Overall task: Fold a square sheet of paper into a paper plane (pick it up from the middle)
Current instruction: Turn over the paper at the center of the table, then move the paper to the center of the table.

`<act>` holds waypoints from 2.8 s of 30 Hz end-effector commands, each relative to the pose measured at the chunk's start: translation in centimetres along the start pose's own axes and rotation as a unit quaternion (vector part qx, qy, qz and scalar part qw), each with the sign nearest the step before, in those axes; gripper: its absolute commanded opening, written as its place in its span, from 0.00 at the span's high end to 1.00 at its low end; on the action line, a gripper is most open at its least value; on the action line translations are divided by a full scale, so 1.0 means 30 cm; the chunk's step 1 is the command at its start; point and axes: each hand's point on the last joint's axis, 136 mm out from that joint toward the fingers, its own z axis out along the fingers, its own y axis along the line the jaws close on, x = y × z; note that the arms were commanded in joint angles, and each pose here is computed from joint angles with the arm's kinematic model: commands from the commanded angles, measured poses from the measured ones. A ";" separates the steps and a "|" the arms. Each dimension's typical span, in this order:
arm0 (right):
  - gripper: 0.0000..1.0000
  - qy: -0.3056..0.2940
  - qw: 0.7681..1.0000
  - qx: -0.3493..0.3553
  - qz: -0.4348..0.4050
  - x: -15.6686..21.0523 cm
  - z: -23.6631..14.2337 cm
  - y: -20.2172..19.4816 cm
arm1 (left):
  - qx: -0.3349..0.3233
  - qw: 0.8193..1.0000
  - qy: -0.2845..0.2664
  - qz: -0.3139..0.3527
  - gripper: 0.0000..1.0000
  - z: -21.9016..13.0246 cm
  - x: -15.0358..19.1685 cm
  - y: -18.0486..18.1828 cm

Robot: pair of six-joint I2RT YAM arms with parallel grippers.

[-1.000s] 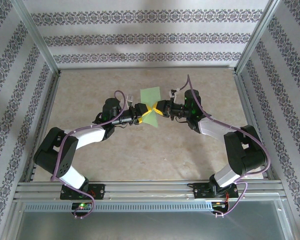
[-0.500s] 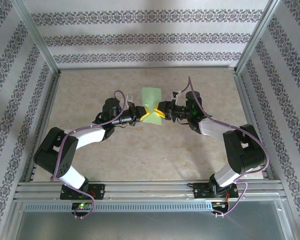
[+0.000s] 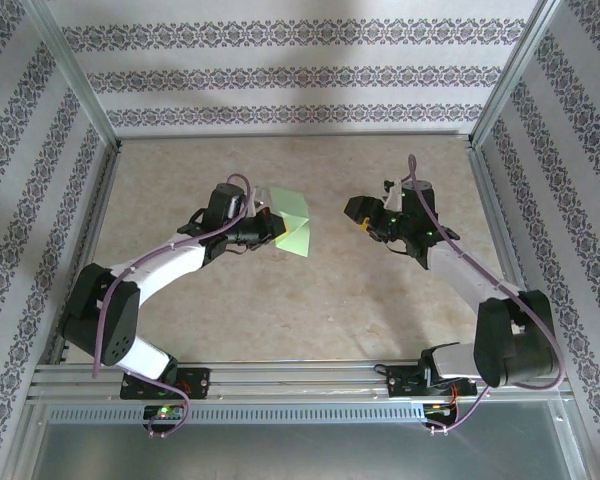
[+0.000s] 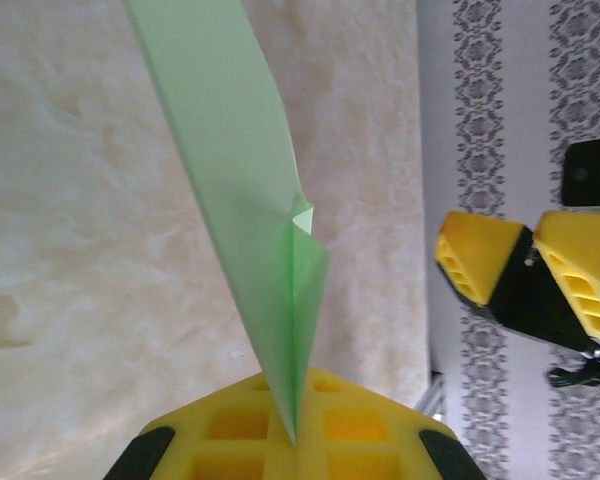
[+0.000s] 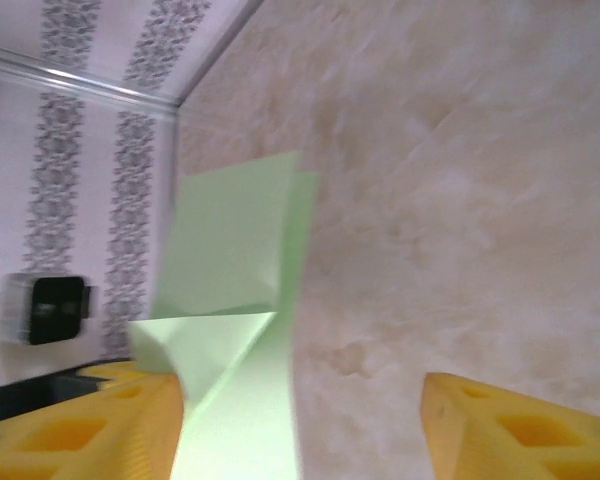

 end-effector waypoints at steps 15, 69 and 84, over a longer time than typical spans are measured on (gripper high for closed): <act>0.18 -0.084 0.981 0.157 -0.082 -0.067 -0.154 -0.122 | -0.580 0.773 0.047 0.253 0.94 -0.249 -0.117 0.260; 0.37 0.197 0.962 0.128 -0.143 0.545 0.679 0.095 | -0.268 0.945 -0.152 -0.112 0.00 -0.425 -0.084 0.502; 0.37 0.318 0.921 0.147 -0.173 0.634 0.506 -0.136 | -0.229 0.961 -0.125 -0.094 0.00 -0.367 -0.104 0.465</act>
